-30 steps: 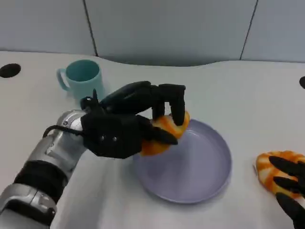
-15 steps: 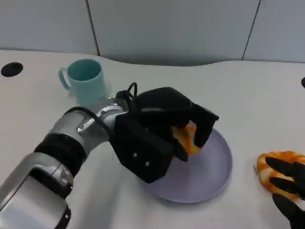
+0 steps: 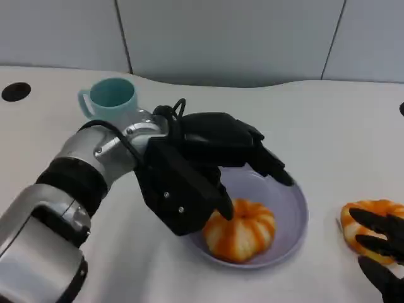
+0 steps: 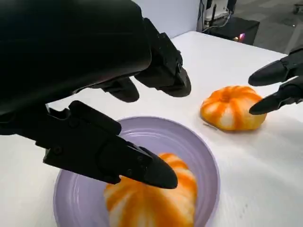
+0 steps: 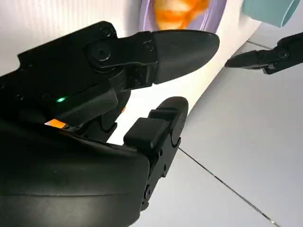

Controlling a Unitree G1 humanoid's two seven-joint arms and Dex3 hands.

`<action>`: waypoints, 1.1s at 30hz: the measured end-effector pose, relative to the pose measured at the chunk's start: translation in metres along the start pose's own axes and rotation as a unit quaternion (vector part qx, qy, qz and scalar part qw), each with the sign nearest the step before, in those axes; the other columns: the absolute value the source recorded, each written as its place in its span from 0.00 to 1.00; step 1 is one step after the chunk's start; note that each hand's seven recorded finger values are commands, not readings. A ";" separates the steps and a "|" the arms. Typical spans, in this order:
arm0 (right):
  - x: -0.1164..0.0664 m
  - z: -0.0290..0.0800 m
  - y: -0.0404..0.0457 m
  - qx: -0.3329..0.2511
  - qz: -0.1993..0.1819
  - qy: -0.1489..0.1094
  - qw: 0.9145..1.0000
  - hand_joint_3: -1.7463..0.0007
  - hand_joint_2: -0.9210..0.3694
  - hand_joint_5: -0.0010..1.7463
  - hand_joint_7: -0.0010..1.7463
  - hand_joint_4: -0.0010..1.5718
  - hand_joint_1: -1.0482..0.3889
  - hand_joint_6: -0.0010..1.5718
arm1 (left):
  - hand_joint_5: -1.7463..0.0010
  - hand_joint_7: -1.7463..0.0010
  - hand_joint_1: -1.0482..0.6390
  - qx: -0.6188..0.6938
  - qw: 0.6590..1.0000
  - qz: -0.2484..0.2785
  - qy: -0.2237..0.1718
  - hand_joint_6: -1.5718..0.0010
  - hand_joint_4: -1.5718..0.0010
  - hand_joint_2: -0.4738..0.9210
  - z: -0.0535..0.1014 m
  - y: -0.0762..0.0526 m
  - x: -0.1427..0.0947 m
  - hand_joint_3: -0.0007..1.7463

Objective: Grasp the bread from the table and place it into the plate.

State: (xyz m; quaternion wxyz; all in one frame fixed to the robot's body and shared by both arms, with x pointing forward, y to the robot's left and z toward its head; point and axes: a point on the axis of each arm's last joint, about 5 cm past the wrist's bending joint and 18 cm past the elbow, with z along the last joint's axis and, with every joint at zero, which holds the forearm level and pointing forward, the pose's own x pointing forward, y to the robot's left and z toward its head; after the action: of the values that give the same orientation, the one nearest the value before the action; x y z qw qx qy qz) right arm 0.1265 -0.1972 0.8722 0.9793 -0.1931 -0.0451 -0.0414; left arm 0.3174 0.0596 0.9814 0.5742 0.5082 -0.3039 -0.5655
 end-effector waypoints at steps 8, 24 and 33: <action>0.000 0.000 0.0000 -0.001 0.000 -0.001 1.000 0.81 0.00 0.01 0.00 0.61 0.45 0.50 | 0.77 0.99 0.25 -0.014 0.997 0.070 -0.003 0.74 0.89 0.99 -0.004 0.017 -0.022 0.00; 0.000 0.000 -0.0003 -0.003 -0.001 0.002 1.000 0.80 0.00 0.01 0.00 0.62 0.46 0.50 | 0.87 1.00 0.22 -0.357 0.916 0.178 0.050 0.81 0.90 1.00 -0.038 -0.037 -0.133 0.02; -0.001 0.001 -0.0006 -0.003 0.001 0.001 1.000 0.80 0.00 0.01 0.00 0.62 0.45 0.50 | 0.62 0.97 0.32 -0.482 0.836 0.238 0.105 0.63 0.73 1.00 -0.024 -0.089 -0.172 0.05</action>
State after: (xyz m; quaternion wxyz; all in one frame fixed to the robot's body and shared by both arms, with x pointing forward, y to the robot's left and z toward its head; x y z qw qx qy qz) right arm 0.1250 -0.1972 0.8733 0.9788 -0.1958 -0.0442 -0.0412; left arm 0.2791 0.2444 0.9308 0.8919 0.1347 -0.0424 -0.4296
